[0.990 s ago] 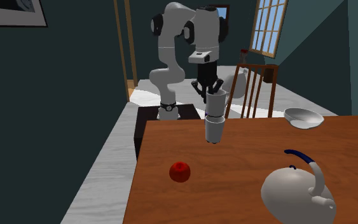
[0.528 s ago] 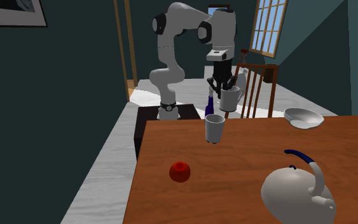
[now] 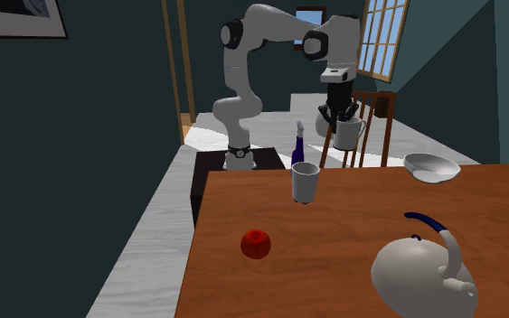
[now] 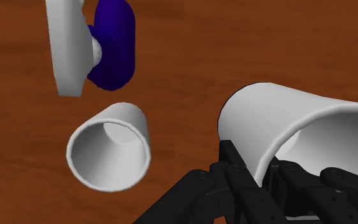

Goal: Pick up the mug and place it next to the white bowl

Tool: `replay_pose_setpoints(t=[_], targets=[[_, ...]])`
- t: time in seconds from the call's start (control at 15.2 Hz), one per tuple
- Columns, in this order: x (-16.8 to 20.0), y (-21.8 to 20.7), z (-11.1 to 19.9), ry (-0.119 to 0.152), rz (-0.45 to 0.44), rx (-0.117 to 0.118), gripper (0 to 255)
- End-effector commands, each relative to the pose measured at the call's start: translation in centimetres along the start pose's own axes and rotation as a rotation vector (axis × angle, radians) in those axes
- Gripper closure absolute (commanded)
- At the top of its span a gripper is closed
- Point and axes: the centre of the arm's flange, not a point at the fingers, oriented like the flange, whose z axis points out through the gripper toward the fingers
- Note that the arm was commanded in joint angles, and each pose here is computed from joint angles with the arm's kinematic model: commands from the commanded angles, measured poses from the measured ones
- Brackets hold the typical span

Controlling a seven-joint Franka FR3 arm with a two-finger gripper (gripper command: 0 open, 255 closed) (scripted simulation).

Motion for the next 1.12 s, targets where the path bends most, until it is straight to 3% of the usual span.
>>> replay_pose_setpoints(t=[0.0, 1.06], targets=[[-1.3, -2.4, 0.1, 0.000, 0.002, 0.000, 255], [-11.2, -21.0, 1.3, 0.000, 0.002, 0.000, 255]])
